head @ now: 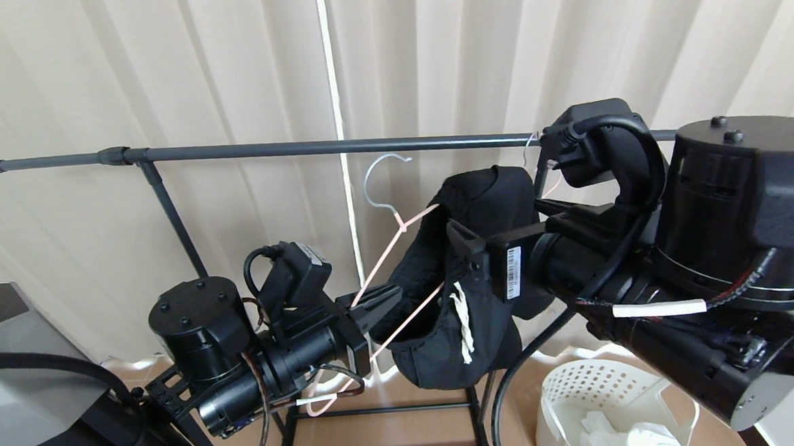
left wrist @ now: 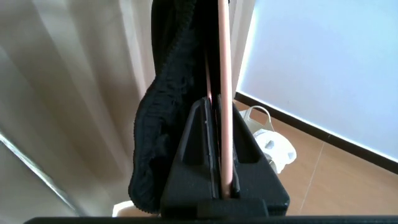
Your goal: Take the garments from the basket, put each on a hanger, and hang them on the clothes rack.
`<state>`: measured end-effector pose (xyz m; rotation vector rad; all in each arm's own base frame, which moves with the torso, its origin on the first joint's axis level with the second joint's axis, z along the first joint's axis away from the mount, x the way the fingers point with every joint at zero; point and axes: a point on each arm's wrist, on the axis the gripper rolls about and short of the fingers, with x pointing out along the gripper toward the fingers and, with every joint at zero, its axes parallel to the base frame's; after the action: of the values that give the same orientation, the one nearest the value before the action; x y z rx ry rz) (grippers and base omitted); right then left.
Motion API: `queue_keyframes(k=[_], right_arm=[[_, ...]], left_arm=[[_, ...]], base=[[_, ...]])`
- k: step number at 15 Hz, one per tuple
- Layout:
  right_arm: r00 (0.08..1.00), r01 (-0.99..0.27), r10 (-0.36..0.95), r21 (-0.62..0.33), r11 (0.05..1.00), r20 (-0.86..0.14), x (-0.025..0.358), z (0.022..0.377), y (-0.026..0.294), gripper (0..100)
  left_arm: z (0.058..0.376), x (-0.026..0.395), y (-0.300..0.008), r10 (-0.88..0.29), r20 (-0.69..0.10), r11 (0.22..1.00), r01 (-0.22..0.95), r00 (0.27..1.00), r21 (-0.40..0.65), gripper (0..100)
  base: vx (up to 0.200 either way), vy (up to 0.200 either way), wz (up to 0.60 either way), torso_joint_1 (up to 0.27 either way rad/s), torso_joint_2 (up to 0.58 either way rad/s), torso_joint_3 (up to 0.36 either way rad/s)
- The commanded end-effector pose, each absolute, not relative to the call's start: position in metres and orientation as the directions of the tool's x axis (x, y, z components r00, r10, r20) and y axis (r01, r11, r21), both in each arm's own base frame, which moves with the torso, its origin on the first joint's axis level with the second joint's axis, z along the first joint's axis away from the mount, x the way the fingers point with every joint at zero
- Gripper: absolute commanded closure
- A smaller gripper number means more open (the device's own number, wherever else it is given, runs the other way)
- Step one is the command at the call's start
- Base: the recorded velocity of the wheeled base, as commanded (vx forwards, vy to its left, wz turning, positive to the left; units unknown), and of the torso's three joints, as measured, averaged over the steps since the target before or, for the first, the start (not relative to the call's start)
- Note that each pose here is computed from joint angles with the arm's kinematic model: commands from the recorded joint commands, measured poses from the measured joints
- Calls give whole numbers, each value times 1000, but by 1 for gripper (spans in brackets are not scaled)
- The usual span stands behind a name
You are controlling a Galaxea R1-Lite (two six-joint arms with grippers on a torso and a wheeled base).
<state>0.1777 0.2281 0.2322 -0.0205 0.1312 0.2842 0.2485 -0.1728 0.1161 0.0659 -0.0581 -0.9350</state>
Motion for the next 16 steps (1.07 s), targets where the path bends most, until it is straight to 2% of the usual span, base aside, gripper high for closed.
queue_keyframes(k=[1, 4, 5, 6, 8, 9, 10, 14, 16], right_arm=[[926, -366, 360, -42, 930, -111, 164, 242, 198, 0], [880, -474, 468, -175, 863, -81, 154, 255, 146, 0], [878, -479, 472, -183, 859, -82, 155, 256, 143, 0], [843, -538, 520, -225, 812, -139, 155, 260, 127, 0], [827, -562, 540, -245, 790, -157, 155, 264, 122, 0], [748, -663, 617, -309, 681, -246, 162, 273, 107, 0], [712, -701, 643, -332, 631, -282, 166, 277, 102, 0], [572, -819, 680, -359, 448, -459, 198, 280, 96, 0], [500, -866, 676, -336, 371, -541, 203, 287, 96, 0]], left_arm=[[116, 248, -170, -821, 17, 570, 817, 571, 87, 100], [116, 249, -153, -869, 9, 493, 862, 496, 119, 100], [116, 249, -153, -870, 7, 490, 864, 493, 119, 100], [114, 250, -148, -886, -4, 461, 879, 465, 123, 100], [113, 250, -146, -892, -6, 448, 885, 452, 127, 100], [112, 250, -144, -923, -12, 379, 912, 385, 155, 100], [112, 249, -144, -933, -13, 353, 920, 360, 170, 100], [109, 240, -155, -964, -22, 254, 946, 263, 204, 100], [109, 235, -163, -972, -21, 223, 952, 232, 208, 100]], base=[[0, 0, 0, 0, 0, 0], [0, 0, 0, 0, 0, 0], [0, 0, 0, 0, 0, 0], [0, 0, 0, 0, 0, 0], [0, 0, 0, 0, 0, 0], [0, 0, 0, 0, 0, 0], [0, 0, 0, 0, 0, 0], [0, 0, 0, 0, 0, 0], [0, 0, 0, 0, 0, 0]])
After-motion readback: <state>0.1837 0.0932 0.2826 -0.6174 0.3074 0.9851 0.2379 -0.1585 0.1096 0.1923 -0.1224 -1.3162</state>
